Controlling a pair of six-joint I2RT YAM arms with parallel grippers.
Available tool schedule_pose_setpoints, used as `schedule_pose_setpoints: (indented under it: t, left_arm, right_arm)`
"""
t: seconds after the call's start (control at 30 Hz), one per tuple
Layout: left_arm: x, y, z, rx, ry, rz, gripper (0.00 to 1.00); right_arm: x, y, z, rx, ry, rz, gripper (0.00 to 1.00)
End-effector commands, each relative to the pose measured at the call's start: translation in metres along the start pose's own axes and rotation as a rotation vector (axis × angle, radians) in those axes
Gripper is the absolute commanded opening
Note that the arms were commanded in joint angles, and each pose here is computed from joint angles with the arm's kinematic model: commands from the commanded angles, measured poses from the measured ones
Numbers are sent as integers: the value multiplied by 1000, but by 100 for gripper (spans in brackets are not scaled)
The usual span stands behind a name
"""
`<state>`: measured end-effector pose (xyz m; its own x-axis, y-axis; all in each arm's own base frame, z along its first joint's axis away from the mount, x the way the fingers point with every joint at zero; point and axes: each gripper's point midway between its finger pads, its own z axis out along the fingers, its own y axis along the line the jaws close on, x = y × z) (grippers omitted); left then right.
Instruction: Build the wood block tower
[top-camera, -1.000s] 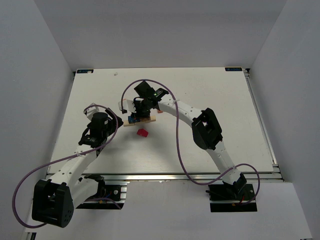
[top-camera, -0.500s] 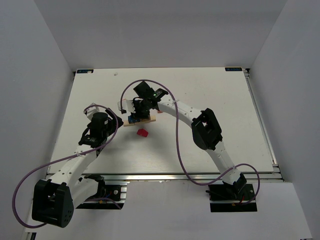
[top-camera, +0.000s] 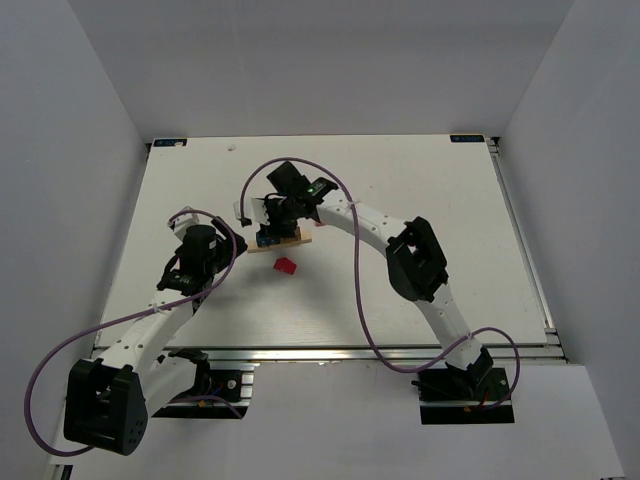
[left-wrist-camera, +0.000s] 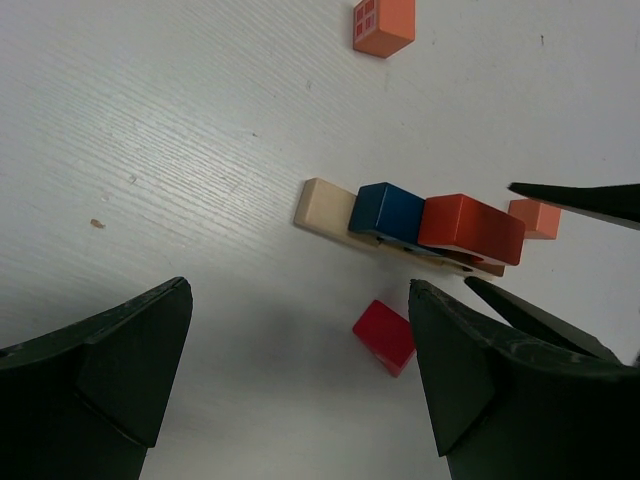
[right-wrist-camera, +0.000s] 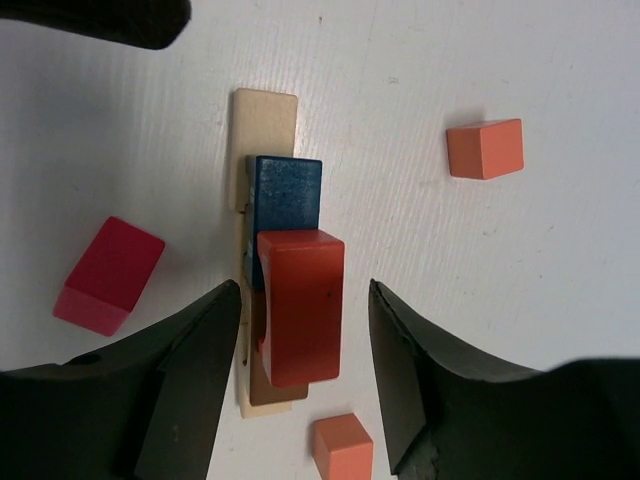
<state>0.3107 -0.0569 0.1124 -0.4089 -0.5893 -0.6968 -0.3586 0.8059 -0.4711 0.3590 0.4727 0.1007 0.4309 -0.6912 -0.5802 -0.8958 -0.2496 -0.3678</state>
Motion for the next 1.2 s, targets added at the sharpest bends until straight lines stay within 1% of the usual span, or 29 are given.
schedule_pose_setpoints:
  t: [0.0,0.03,0.07,0.1,0.13,0.2,0.27,0.33,0.37,0.4,0.43,0.47,0.5,0.57,0.6,0.63,0.67,0.7,0.73,0.77,0.8,0.83,0.87,0.9,0.97,1.07,1.1,1.13,1.17]
  left_arm:
    - [-15,-12,-8,21,-15,-25,98]
    - [-15,-12,-9,19,-13,-32,98]
    - [-18,-14,-10,21,-19,-38,98]
    - [-21,-15,-12,19,-23,-42,98]
    - [-22,-14,-13,9,-29,-49,98]
    - [-32,-16,-14,-12,-46,-64,98]
    - [-39,-17,-11,-43,-58,-69,98]
    - [-45,-17,-4,-79,-64,-60,98]
    - [-55,-23,-2,-82,-82,-57,98]
    - [-58,-26,9,-108,-68,-12,98]
    - [-74,-37,10,-102,-89,-5,98]
    - [-89,-46,17,-100,-91,38,98]
    - [-99,-61,26,-61,-74,124,98]
    - [-107,-70,38,-41,-76,189,98]
    - [-101,-80,54,49,-28,304,98]
    - [-99,-90,60,127,-6,366,98]
    - [-87,-105,73,271,54,481,98]
    - [-95,-113,71,313,33,518,98]
    - [-86,-107,88,308,65,559,98]
    - [-94,-113,95,325,54,600,98]
    - [-87,-113,99,394,94,700,98]
    - [-82,-111,106,430,118,761,98]
    - [-67,-104,121,447,168,800,98]
    - [-72,-106,127,465,168,866,98]
    - [-58,-103,146,518,246,955,98]
    - [-48,-98,162,548,318,1033,95]
    - [-34,-84,173,538,383,1059,92]
    - [-46,-94,178,543,362,1081,91]
    - [-47,-93,182,540,378,1094,88]
  right_arm:
    - [-66,-24,-65,128,-176,-79,63]
    - [-81,-33,-83,180,-215,-103,67]
    - [-84,-29,-94,190,-229,-99,70]
    - [-81,-25,-92,199,-234,-92,71]
    - [-92,-34,-110,256,-262,-104,76]
    - [-98,-37,-135,351,-296,-90,89]
    - [-90,-30,-149,403,-291,-56,89]
    - [-93,-39,-178,535,-328,-18,89]
    - [-77,-33,-173,545,-299,45,89]
    - [-70,-31,-186,587,-298,89,89]
    - [-51,-27,-184,612,-250,132,89]
    - [-42,-22,-189,632,-237,163,89]
    - [-29,-18,-194,658,-222,217,89]
    - [-21,-11,-201,654,-235,258,89]
    - [-14,-7,-200,652,-228,282,89]
    - [-5,-6,-201,659,-222,305,89]
    - [7,0,-199,658,-217,337,89]
    - [11,5,-197,649,-210,348,89]
    - [17,6,-197,645,-207,358,89]
    - [22,11,-193,623,-201,363,89]
    - [25,12,-193,621,-190,368,89]
    - [30,12,-194,623,-175,379,89]
    - [36,14,-193,620,-150,390,89]
    - [39,13,-194,618,-143,396,89]
    - [46,14,-196,610,-128,416,89]
    - [52,17,-202,604,-117,435,89]
    - [55,18,-203,602,-108,441,89]
    - [58,19,-204,610,-100,446,89]
    - [57,20,-207,616,-106,451,89]
